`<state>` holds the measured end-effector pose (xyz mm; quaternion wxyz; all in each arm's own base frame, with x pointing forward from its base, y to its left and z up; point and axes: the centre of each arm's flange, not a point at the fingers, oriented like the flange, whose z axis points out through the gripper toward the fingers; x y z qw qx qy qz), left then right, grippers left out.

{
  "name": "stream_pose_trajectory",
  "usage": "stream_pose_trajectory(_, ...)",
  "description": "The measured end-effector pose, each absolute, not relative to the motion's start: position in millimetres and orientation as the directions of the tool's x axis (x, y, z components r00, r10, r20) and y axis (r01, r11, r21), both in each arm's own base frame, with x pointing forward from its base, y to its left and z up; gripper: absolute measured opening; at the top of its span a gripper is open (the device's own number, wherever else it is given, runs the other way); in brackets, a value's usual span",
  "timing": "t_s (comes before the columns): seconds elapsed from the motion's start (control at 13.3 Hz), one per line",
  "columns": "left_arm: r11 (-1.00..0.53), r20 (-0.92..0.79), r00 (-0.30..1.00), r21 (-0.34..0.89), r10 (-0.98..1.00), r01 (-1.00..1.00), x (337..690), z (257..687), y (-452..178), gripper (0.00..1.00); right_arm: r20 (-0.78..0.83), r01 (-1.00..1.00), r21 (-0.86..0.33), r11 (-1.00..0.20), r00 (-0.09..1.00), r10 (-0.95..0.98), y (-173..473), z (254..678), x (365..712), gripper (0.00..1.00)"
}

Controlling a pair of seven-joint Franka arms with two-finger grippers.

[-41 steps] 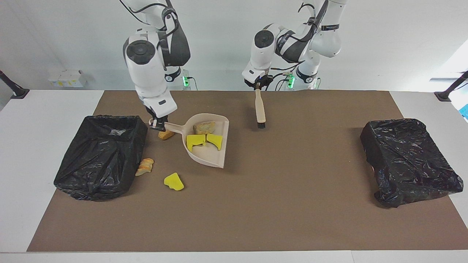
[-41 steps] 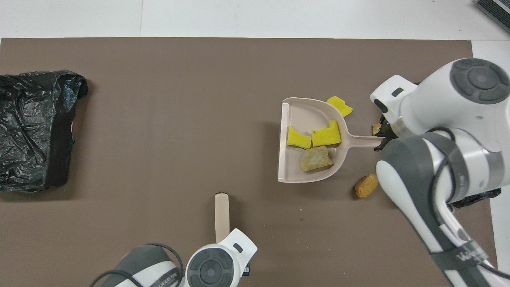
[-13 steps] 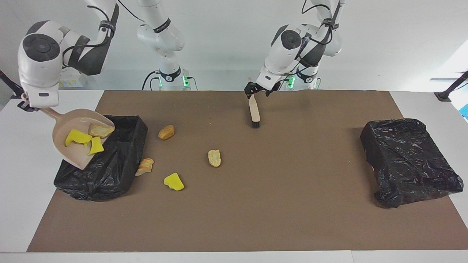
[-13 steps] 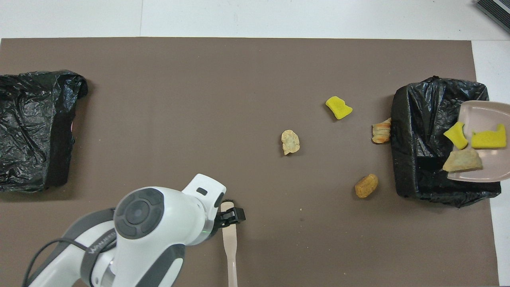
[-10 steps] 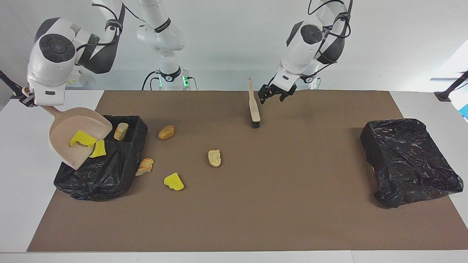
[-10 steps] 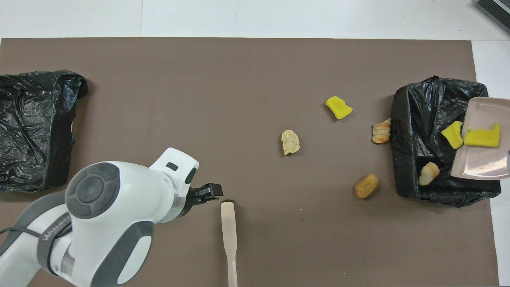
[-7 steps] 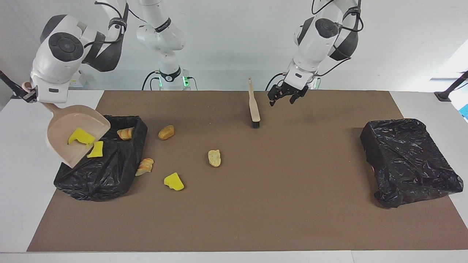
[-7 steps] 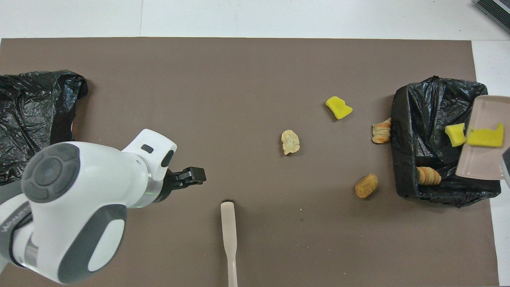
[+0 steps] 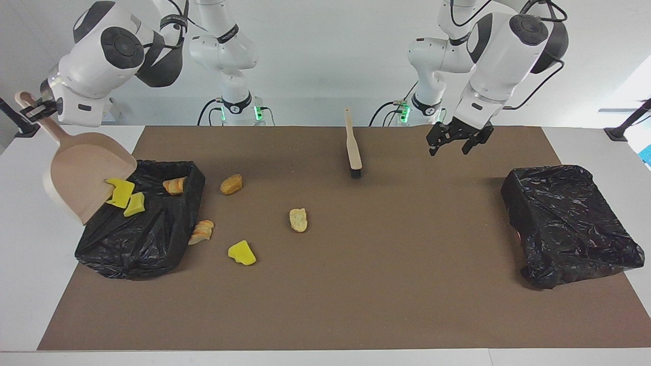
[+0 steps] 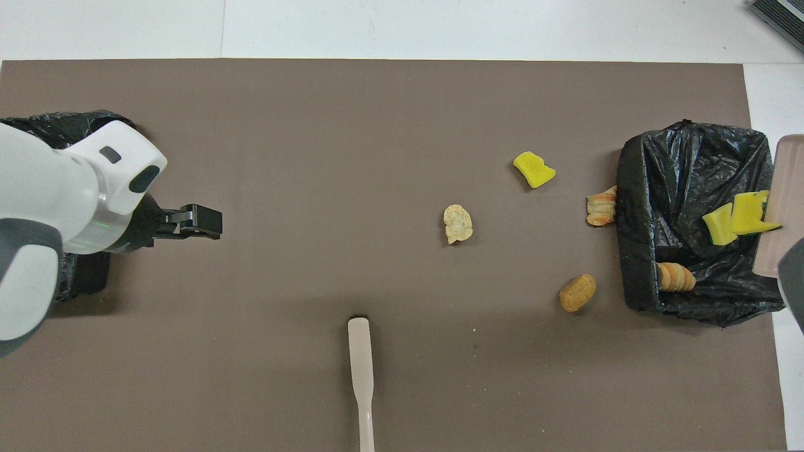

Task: Sweep and dump trash in bin
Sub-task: 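Tip the dustpan into the bin while the left gripper drops the brush, then return the empty dustpan to the table center with the right gripper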

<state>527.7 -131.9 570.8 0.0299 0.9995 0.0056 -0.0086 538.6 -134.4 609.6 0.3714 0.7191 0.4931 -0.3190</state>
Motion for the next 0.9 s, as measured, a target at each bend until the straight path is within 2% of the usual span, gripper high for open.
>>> stream_pose_trajectory(0.3,-0.997,-0.004,0.998,0.046,-0.067,-0.066,547,597,-97,1.0,-0.815,0.947,0.209,-0.245,0.307,0.492,-134,607,537,0.32)
stream_pose_trajectory(0.67,-0.987,-0.019,0.987,-0.005,-0.159,-0.159,553,623,-74,1.0,-0.819,0.959,0.191,-0.21,0.274,0.505,-128,620,534,0.32)
stream_pose_trajectory(0.9,-0.983,-0.023,0.983,-0.008,-0.182,-0.182,560,639,-48,1.0,-0.762,0.953,0.182,-0.241,0.292,0.578,-125,619,530,0.32)
